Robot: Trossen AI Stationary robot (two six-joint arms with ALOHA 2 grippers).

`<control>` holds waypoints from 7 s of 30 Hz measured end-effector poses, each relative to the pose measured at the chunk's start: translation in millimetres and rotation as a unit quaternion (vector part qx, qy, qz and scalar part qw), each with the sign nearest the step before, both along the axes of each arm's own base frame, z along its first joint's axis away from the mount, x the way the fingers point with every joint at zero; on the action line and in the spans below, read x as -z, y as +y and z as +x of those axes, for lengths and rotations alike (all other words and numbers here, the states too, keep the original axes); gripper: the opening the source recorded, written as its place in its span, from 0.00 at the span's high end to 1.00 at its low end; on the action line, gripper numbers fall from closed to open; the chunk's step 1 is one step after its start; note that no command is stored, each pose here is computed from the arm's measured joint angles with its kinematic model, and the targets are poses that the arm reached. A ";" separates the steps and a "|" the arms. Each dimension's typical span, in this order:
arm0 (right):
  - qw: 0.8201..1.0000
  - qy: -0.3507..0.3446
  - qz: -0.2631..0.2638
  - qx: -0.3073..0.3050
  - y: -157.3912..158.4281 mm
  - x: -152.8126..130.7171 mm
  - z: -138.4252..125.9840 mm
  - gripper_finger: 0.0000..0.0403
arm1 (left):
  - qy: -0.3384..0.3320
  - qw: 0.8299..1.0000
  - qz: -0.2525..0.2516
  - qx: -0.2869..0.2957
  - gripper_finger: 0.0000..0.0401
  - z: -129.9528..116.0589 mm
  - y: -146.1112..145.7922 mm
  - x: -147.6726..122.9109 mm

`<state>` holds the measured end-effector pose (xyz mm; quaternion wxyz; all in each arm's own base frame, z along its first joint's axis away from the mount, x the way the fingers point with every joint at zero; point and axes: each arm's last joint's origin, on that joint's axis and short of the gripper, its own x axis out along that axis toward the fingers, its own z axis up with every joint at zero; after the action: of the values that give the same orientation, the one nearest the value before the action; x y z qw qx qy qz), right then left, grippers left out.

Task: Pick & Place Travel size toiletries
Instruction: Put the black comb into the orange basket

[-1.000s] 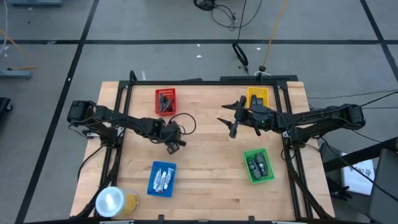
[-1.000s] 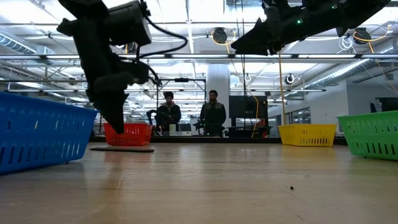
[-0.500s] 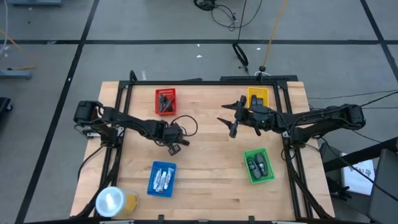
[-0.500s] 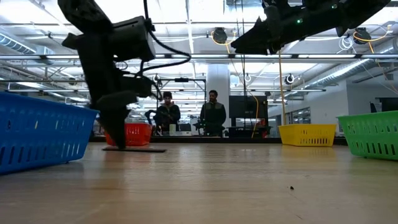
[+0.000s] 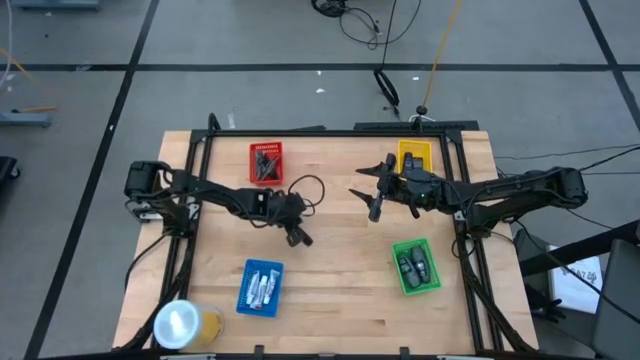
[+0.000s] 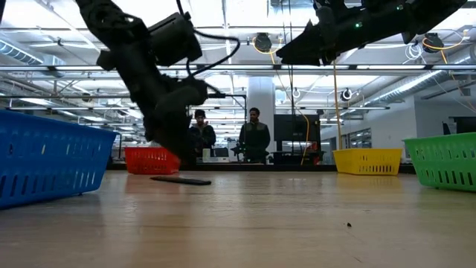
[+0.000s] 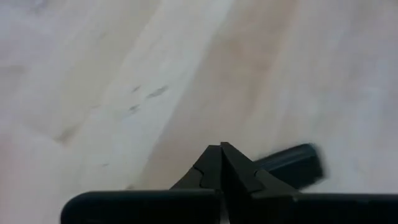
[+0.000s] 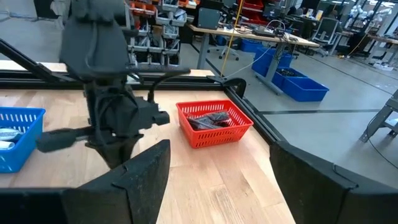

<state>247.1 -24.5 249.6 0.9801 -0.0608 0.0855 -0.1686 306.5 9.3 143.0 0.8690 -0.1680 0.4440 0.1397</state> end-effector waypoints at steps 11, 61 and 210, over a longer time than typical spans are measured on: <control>0.996 0.062 0.013 -0.059 3.1 22.1 13.3 0.34 | 0.059 0.985 -0.153 -0.044 0.78 -11.3 -9.6 -9.2; 0.939 0.300 0.035 -0.166 0.6 142.4 126.3 0.31 | -0.048 0.964 -0.261 0.012 0.13 25.5 3.3 34.0; 0.901 0.196 0.385 -0.046 -16.7 119.3 60.1 0.31 | -0.147 0.960 -0.238 -0.027 0.13 63.0 15.2 13.3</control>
<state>307.2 -41.2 130.2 0.8972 0.2851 0.3315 -0.0619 369.4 24.6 129.6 0.8555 -0.4010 0.3266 0.0269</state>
